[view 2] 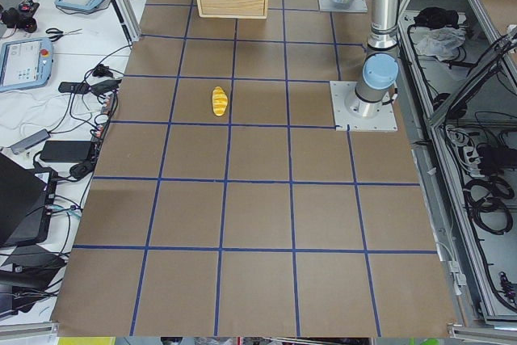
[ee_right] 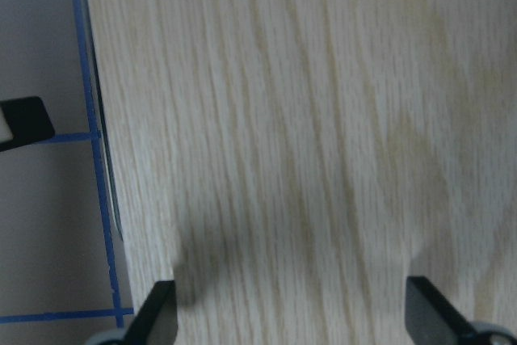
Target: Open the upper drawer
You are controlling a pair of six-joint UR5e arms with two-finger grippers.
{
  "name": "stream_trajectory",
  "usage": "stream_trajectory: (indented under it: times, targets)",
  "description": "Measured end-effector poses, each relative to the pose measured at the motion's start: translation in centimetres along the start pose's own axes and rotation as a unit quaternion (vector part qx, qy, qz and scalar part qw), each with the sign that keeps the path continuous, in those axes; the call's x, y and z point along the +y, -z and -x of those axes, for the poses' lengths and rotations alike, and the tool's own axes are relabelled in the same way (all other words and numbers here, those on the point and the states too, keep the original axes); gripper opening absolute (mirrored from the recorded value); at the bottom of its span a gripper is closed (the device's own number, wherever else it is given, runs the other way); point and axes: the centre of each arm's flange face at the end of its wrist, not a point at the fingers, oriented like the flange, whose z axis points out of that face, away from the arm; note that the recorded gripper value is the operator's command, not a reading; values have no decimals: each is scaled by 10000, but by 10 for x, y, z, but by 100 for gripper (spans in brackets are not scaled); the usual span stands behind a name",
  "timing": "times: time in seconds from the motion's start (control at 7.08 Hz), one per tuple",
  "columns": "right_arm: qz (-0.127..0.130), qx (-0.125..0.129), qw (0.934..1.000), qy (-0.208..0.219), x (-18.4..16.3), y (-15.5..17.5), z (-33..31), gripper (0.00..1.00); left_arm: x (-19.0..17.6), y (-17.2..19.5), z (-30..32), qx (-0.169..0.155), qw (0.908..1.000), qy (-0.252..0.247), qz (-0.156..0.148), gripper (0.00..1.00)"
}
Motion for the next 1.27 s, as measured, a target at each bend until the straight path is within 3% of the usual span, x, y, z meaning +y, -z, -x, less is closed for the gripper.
stream_trajectory:
  times: [1.27]
  targets:
    - [0,-4,10000,-1,0,0,0,100,8,-35,-16,28,10000,44,45,100]
